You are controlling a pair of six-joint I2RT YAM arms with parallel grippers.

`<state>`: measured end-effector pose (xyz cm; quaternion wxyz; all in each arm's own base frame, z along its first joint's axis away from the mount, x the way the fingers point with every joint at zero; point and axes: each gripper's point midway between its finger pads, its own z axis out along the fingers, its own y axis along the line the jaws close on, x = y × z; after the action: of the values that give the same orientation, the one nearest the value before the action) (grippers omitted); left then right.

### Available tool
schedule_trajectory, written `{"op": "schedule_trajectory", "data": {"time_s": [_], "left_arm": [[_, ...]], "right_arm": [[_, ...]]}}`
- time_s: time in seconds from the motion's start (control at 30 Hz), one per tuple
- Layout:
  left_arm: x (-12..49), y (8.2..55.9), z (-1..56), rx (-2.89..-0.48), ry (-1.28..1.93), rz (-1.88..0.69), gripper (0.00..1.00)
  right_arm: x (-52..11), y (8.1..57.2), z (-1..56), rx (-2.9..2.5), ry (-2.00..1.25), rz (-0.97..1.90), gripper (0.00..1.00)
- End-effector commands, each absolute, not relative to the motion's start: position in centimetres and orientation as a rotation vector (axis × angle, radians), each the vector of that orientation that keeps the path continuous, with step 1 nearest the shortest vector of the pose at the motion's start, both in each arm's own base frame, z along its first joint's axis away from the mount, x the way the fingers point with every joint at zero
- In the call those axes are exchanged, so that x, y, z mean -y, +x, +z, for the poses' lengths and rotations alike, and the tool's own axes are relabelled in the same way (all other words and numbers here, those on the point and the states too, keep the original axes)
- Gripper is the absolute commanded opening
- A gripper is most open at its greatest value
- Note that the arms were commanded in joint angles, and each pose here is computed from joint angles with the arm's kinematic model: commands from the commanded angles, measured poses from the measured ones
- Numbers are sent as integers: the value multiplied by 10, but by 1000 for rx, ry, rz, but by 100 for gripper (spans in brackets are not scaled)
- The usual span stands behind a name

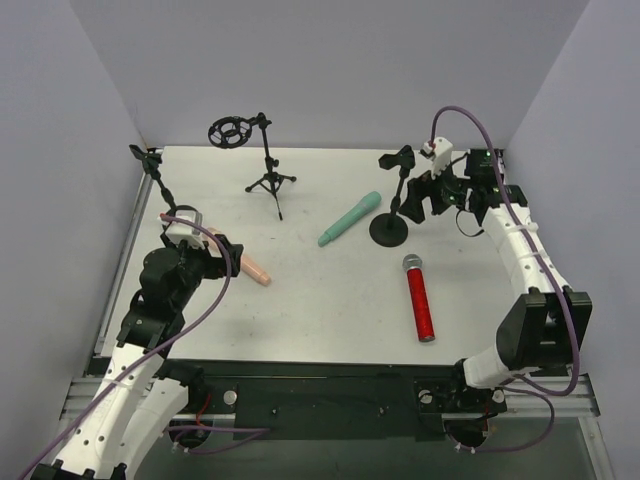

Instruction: Attach the microphones to the stand

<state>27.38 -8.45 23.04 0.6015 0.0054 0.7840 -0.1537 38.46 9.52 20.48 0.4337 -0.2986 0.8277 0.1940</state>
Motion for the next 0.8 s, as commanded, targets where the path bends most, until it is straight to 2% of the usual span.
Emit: {"op": "schedule_trajectory", "data": {"time_s": [0.0,0.37,0.6,0.77], "left_arm": [[94,274,263,-1726,70,-407,97],[90,277,257,-1742,73,-375,97],[92,282,247,-1780,82,-369,97],[90,285,243,-1792,77,-366,97]], "right_arm": [[-104,413,222,-1985,-836,506,85],[-128,458,227,-1864,-749,613,60],[-134,484,239,-1746,-541,698,57],[-134,500,270,-1529,-406,826,51]]}}
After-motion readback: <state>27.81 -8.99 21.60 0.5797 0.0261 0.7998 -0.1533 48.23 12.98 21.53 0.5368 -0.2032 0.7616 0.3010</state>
